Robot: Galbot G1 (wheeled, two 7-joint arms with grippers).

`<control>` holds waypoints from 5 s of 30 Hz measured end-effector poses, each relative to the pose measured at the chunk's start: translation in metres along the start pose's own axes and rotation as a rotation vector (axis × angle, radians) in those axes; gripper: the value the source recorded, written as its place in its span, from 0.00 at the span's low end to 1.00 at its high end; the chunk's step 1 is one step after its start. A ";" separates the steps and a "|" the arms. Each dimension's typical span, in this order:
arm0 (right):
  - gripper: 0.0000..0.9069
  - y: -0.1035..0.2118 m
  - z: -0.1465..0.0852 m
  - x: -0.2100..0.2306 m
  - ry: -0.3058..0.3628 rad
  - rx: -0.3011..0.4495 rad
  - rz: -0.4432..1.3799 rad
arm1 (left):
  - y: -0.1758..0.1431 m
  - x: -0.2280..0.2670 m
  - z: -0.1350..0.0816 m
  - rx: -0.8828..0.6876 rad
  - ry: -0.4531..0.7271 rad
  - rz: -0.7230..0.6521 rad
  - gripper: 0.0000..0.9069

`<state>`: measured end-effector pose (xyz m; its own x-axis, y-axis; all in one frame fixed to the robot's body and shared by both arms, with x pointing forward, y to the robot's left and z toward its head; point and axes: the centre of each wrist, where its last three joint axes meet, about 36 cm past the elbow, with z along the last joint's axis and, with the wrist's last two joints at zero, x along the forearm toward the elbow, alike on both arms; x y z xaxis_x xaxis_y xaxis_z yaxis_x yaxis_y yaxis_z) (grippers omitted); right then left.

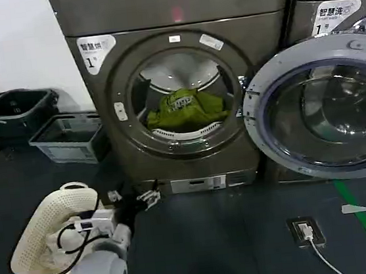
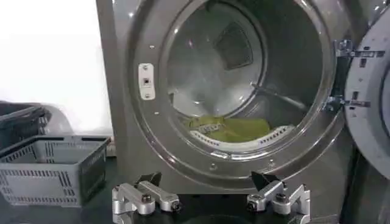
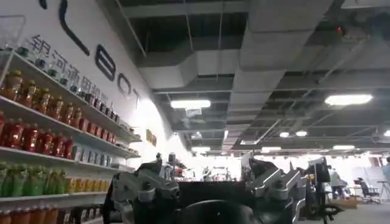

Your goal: Grasp the clothes from the dryer.

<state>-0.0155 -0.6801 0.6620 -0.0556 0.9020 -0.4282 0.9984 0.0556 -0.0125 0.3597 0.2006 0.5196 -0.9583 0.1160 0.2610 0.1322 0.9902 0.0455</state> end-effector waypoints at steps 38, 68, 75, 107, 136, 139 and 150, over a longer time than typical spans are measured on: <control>1.00 -0.003 0.005 0.004 0.006 0.003 0.009 | -0.003 -0.003 0.002 -0.006 0.009 0.020 1.00; 1.00 -0.014 0.001 0.009 -0.035 -0.026 0.042 | -0.005 0.000 0.001 -0.002 0.003 0.023 1.00; 1.00 -0.016 0.000 0.010 -0.037 -0.027 0.048 | -0.005 0.002 -0.001 -0.003 -0.002 0.026 1.00; 1.00 -0.015 0.000 0.009 -0.037 -0.030 0.044 | -0.004 -0.002 0.004 -0.015 0.015 0.024 1.00; 1.00 -0.019 0.001 0.011 -0.030 -0.025 0.052 | -0.004 -0.003 0.005 -0.019 0.020 0.021 1.00; 1.00 -0.020 0.002 0.011 -0.030 -0.025 0.052 | -0.004 -0.003 0.005 -0.019 0.021 0.021 1.00; 1.00 -0.020 0.003 0.011 -0.029 -0.025 0.053 | -0.005 -0.003 0.005 -0.019 0.023 0.025 1.00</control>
<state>-0.0357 -0.6719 0.6550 -0.0018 0.8911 -0.4538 0.9993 0.0191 0.0336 0.3607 0.1961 0.5133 -0.9487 0.1387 0.2841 0.1612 0.9853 0.0571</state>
